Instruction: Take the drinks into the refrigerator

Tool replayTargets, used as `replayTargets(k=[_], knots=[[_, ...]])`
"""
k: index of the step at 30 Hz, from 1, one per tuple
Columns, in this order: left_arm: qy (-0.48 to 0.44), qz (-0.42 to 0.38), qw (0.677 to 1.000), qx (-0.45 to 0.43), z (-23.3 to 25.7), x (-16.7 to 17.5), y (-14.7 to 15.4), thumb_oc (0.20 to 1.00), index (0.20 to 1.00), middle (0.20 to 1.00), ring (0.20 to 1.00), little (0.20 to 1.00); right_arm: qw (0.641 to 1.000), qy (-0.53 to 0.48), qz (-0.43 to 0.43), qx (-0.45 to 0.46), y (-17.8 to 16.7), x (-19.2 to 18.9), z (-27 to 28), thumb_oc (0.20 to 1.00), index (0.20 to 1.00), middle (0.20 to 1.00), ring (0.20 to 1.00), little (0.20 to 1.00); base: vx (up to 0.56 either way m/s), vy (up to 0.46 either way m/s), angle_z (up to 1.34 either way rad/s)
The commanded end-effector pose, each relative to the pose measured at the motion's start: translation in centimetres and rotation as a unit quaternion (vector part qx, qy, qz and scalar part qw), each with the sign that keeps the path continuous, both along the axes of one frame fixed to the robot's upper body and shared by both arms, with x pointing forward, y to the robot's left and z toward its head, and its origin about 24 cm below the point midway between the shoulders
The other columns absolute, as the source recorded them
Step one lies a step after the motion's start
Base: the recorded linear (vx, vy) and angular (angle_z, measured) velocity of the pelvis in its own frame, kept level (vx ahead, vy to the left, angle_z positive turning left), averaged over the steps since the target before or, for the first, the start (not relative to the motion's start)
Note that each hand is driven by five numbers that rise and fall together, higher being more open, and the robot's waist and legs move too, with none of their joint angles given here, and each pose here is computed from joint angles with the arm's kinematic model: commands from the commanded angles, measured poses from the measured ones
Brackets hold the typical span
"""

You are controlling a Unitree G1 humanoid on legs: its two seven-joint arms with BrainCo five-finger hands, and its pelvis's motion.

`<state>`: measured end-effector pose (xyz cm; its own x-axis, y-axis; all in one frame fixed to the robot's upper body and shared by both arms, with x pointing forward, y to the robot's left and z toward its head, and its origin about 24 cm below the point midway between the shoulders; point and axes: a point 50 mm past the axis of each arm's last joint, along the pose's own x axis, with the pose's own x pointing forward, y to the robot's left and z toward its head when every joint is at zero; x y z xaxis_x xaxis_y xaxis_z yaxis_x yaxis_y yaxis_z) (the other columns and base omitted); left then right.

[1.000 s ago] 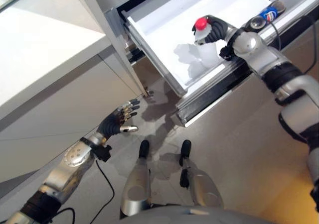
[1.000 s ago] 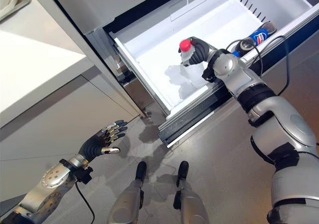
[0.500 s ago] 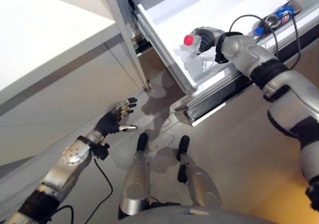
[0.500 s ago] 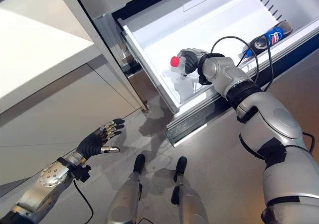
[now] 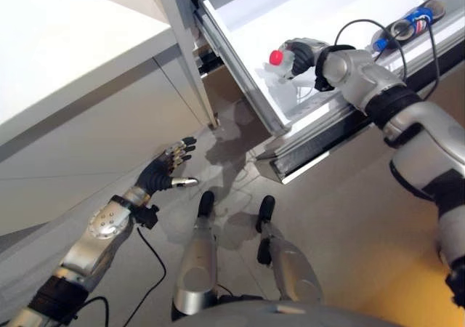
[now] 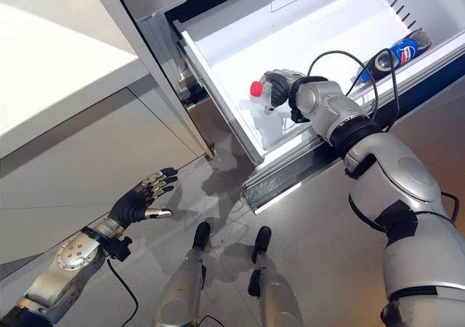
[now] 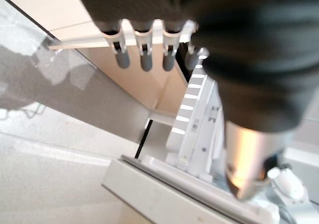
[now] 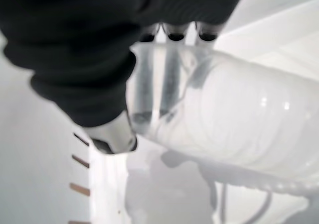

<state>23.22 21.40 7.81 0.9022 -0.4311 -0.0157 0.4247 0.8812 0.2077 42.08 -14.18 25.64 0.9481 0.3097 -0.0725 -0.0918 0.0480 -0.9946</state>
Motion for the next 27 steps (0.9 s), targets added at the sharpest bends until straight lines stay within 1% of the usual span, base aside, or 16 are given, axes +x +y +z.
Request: replayTargets(k=[1, 2, 14, 17, 18, 19, 20, 24, 27], knots=[[-0.067, -0.013, 0.998, -0.004, 2.7, -0.4, -0.5, 1.000, 1.000, 1.000, 1.000, 1.000, 0.999, -0.037, -0.006, -0.022, 0.4, 0.0, 2.8, 0.598, 0.598, 0.598, 0.598, 0.598, 0.00, 0.000, 0.00], [-0.070, -0.009, 0.998, -0.002, 2.8, -0.4, -0.4, 1.000, 1.000, 1.000, 1.000, 1.000, 0.999, -0.044, 0.000, -0.020, 0.8, -0.1, 3.3, 1.000, 1.000, 1.000, 1.000, 1.000, 0.00, 0.000, 0.00], [-0.054, -0.002, 0.999, -0.009, 2.4, -0.5, 0.2, 1.000, 1.000, 1.000, 1.000, 1.000, 0.996, -0.075, 0.037, -0.012, 2.0, -1.0, 5.7, 1.000, 1.000, 1.000, 1.000, 1.000, 0.00, 0.000, 0.00], [-0.047, 0.002, 0.999, -0.012, 2.2, -0.4, 0.5, 1.000, 1.000, 1.000, 1.000, 1.000, 0.993, -0.103, 0.056, -0.024, 2.1, -1.8, 7.4, 1.000, 1.000, 1.000, 1.000, 1.000, 0.00, 0.000, 0.00], [-0.045, 0.004, 0.999, -0.013, 2.2, -0.4, 0.6, 1.000, 1.000, 1.000, 1.000, 1.000, 0.990, -0.116, 0.067, -0.034, 2.2, -2.3, 8.0, 1.000, 1.000, 1.000, 1.000, 1.000, 0.02, 0.032, 0.02], [-0.041, 0.005, 0.999, -0.015, 2.1, -0.3, 0.8, 1.000, 1.000, 1.000, 1.000, 1.000, 0.984, -0.145, 0.098, -0.047, 2.3, -3.5, 9.3, 1.000, 1.000, 1.000, 1.000, 1.000, 0.00, 0.000, 0.00], [-0.042, 0.004, 0.999, -0.015, 2.1, -0.3, 0.8, 1.000, 1.000, 1.000, 1.000, 1.000, 0.984, -0.144, 0.097, -0.046, 2.2, -3.6, 9.3, 1.000, 1.000, 1.000, 1.000, 1.000, 0.02, 0.035, 0.03], [-0.037, 0.015, 0.999, -0.023, 1.9, -0.6, 1.4, 1.000, 1.000, 1.000, 1.000, 1.000, 0.971, -0.199, 0.130, -0.022, -0.9, -7.0, 11.5, 1.000, 1.000, 1.000, 1.000, 1.000, 0.02, 0.044, -0.06], [-0.031, 0.033, 0.999, -0.030, 1.4, -1.1, 2.0, 1.000, 1.000, 1.000, 1.000, 1.000, 0.963, -0.231, 0.136, -0.012, -5.1, -11.1, 11.7, 1.000, 1.000, 1.000, 1.000, 1.000, 0.04, 0.051, -0.04]])
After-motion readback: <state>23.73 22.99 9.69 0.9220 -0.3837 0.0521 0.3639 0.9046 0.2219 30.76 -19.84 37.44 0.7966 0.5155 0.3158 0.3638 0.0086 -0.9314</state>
